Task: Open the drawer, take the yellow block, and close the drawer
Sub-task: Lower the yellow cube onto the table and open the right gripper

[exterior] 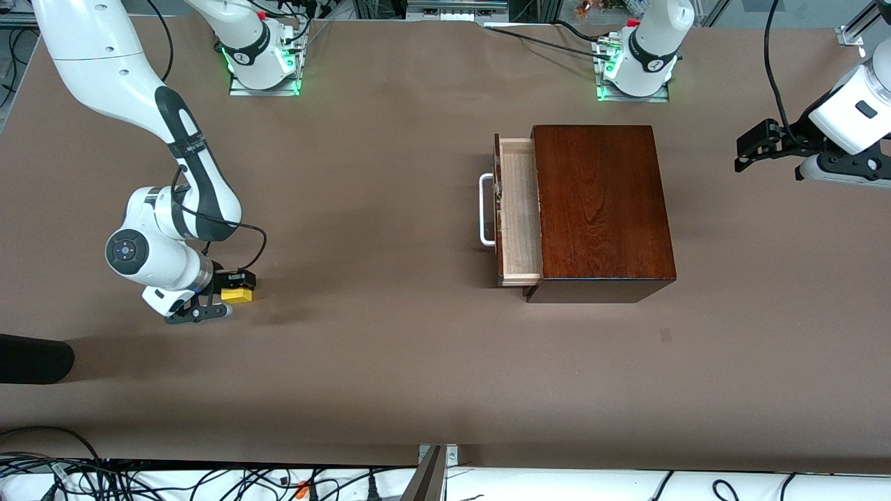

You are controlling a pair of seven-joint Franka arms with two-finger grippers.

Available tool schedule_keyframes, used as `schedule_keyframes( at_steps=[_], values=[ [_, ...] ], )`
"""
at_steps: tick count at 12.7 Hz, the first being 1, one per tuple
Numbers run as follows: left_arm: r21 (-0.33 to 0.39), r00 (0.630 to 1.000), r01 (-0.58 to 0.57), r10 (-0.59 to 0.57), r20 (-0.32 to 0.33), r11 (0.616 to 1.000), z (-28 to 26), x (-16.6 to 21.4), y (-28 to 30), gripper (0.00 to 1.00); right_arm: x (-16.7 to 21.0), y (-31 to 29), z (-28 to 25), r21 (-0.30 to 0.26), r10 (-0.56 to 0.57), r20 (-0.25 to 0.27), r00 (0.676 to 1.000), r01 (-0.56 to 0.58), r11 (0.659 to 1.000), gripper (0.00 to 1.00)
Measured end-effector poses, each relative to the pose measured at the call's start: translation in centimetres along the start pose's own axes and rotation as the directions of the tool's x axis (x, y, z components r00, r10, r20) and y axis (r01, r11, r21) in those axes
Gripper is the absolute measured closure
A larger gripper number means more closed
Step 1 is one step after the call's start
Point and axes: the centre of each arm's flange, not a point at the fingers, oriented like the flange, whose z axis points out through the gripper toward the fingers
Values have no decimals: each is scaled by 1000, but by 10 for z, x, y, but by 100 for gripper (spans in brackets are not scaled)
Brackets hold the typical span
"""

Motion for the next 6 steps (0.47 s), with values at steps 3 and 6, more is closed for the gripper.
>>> schedule_keyframes(
  at_steps=[3, 6],
  values=[
    [0, 1000, 0, 0, 0, 1000, 0, 0, 0, 0, 8, 1, -69, -3, 1, -39, 999, -1, 1000, 0],
    [0, 1000, 0, 0, -1, 1000, -1, 0, 0, 0, -12, -7, -187, 2, -2, -54, 999, 2, 1000, 0]
  ],
)
